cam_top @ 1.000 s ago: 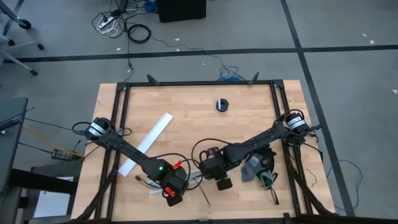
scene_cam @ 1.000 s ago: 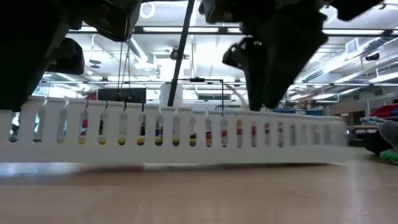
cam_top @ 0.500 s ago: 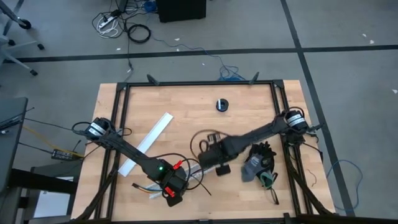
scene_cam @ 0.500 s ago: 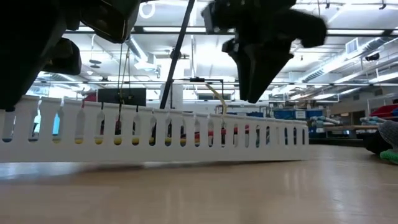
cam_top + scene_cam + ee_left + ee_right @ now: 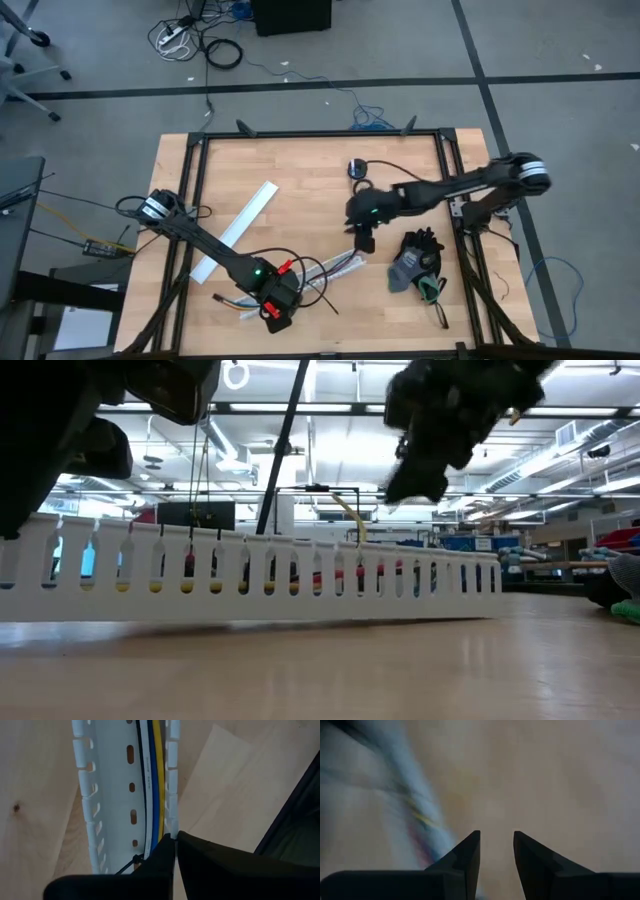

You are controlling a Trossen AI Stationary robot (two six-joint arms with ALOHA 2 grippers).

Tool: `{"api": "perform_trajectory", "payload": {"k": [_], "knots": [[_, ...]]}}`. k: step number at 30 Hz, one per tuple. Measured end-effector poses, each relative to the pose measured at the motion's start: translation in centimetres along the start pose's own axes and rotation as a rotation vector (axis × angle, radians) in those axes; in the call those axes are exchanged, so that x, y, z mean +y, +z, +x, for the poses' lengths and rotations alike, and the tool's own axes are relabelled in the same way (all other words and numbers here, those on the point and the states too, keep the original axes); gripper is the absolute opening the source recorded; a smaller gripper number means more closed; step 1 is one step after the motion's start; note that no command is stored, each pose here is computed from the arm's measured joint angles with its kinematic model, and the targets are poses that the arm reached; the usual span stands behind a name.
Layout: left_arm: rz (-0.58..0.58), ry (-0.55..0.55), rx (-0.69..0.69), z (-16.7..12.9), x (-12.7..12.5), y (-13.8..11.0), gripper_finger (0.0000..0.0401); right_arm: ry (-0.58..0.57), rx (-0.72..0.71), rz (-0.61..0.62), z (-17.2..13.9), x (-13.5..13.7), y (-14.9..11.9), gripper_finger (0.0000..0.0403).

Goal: Ziptie cables
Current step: Put the cable wires in the white cable duct

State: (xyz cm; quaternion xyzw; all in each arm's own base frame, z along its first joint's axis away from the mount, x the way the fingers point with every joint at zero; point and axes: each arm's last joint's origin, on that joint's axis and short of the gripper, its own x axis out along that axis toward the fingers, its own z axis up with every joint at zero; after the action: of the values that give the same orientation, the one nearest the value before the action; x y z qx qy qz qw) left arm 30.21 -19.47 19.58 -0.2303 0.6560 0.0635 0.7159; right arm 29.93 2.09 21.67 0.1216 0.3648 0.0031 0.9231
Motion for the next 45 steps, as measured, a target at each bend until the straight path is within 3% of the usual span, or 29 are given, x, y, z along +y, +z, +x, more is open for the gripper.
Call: {"api": "perform_trajectory", "payload": {"k": [2,4,12,23,26,31,38,45], "knots": [[0.014,0.003,-0.006,0.0,0.0,0.0,0.0000,0.175,-0.152,0.047,0.0,0.2,-0.7,0.0113],[0.030,0.006,-0.011,0.0,0.0,0.0,0.0000,0.223,-0.198,0.077,0.4,0.5,-1.5,0.0113],[0.081,0.037,-0.055,0.0,0.1,0.2,0.0000,0.115,-0.160,0.126,2.7,0.4,-2.2,0.0115],[0.080,0.038,-0.057,0.0,0.1,0.2,0.0000,0.141,-0.164,0.099,3.1,1.6,-2.3,0.0112],[0.077,0.039,-0.059,0.0,0.1,0.2,0.0000,0.115,-0.177,0.081,3.1,1.7,-2.3,0.0092],[0.072,0.039,-0.060,0.0,0.1,0.2,0.0000,0.104,-0.183,0.045,3.1,1.9,-2.3,0.0013],[0.043,0.043,-0.065,0.0,0.2,0.3,0.0000,0.141,-0.122,0.093,3.1,3.7,-3.4,0.0004],[0.042,0.039,-0.058,0.0,0.2,0.2,0.0000,0.087,-0.028,0.119,2.9,5.7,-5.4,0.0002]]}}
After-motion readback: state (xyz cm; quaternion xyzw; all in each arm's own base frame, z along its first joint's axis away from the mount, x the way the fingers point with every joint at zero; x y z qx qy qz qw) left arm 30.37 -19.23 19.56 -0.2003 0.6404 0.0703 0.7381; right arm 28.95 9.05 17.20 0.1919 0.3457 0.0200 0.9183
